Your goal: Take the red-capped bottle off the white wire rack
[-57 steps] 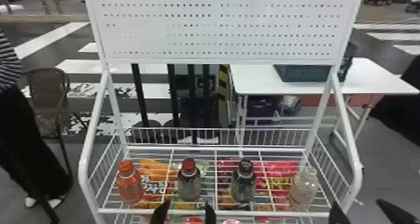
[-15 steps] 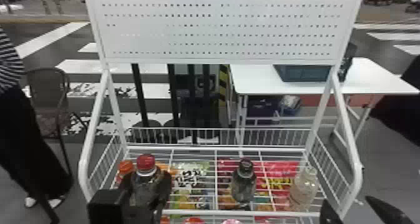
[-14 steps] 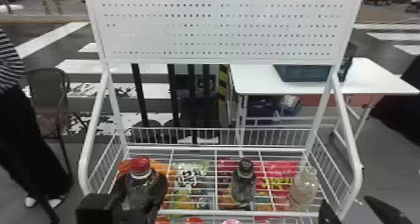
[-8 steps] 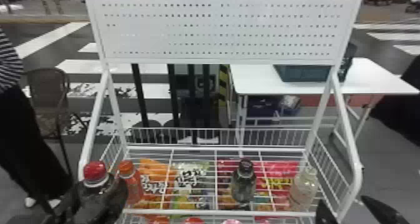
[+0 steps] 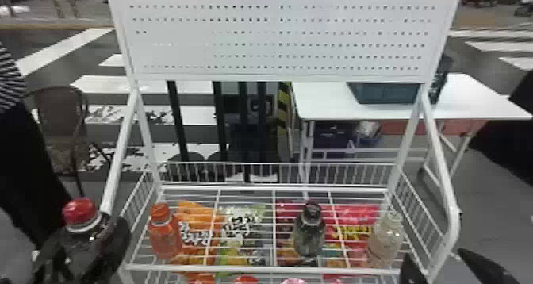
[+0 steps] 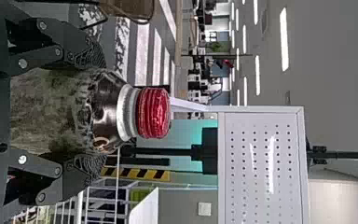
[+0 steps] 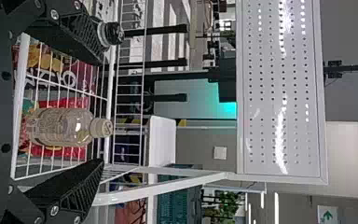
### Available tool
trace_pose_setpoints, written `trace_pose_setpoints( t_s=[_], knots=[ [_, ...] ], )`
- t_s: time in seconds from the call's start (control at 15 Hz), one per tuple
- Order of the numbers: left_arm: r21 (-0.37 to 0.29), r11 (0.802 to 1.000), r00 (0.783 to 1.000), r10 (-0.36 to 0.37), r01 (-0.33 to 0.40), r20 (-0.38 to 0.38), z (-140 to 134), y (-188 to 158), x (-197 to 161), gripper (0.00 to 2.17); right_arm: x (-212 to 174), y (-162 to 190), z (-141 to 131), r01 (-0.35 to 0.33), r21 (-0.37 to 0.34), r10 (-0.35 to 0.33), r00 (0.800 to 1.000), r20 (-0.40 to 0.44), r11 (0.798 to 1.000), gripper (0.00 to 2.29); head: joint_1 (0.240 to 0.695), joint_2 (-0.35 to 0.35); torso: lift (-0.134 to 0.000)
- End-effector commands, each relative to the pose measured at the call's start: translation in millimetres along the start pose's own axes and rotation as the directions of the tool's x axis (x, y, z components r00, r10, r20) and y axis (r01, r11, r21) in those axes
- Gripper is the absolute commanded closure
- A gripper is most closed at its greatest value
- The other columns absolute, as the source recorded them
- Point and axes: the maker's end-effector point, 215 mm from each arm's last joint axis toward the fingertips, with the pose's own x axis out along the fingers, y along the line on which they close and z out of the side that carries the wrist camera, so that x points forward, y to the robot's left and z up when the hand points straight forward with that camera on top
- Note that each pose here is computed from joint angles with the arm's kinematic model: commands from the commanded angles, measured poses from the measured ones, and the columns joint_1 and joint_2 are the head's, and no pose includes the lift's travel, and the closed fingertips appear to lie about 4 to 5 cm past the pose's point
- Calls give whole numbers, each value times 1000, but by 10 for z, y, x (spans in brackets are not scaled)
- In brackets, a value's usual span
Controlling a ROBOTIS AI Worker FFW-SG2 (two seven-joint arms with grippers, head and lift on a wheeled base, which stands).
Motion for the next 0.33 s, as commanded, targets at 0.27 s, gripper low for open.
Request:
trace_pose_setpoints(
  t_s=[0.27],
  knots=[
    [-3, 1000, 1000, -1, 1, 9, 53, -10, 10, 1528, -22, 5, 12, -2, 9, 2, 1000, 7, 1000, 154, 499, 0, 0]
  ],
)
